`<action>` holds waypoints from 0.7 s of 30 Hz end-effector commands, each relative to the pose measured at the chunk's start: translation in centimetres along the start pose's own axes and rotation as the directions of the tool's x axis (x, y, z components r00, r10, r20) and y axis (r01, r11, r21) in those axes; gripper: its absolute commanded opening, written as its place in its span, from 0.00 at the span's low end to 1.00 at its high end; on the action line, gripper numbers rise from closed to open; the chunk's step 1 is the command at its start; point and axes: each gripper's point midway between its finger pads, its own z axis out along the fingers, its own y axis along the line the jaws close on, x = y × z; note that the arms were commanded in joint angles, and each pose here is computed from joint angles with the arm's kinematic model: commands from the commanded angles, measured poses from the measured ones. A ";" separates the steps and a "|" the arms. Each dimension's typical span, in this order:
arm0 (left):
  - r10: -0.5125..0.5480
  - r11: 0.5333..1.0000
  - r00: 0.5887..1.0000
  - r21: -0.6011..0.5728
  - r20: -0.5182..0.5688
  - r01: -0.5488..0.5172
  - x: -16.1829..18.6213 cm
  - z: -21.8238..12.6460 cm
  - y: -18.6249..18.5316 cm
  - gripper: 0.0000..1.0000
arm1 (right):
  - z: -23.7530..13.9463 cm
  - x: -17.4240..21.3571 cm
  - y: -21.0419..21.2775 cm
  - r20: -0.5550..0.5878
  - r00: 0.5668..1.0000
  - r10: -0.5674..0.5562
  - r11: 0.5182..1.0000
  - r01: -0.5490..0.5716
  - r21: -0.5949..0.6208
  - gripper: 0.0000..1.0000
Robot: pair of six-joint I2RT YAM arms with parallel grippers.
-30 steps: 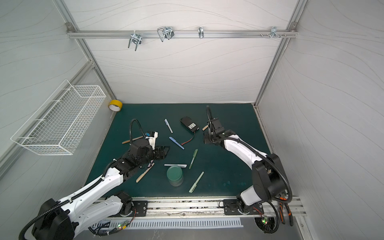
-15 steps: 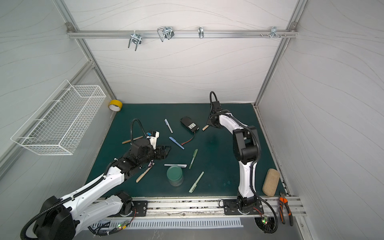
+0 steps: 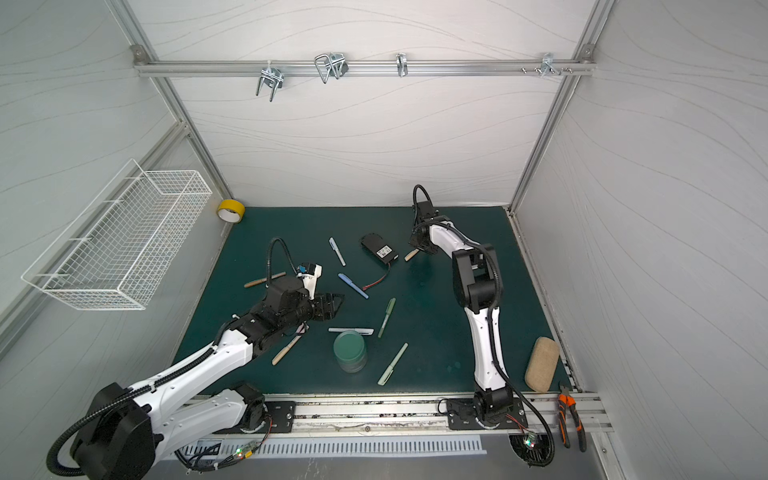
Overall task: Open the pen caps
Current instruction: 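Reach the right gripper to the cream pen near the black box and grasp it, then lift the cream pen with the right gripper and carry it toward the left gripper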
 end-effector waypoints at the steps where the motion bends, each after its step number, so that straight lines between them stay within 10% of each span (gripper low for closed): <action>1: 0.023 0.999 0.998 0.041 0.061 -0.025 -2.3 -0.6 -1.6 0.75 | 0.9 0.0 -0.6 -0.009 0.999 0.038 0.999 -0.038 0.032 0.44; 21: 0.025 0.999 0.998 0.026 0.060 -0.026 -2.4 -0.5 -1.4 0.74 | 2.7 1.0 -2.0 -0.022 0.999 -0.031 0.992 0.034 0.125 0.25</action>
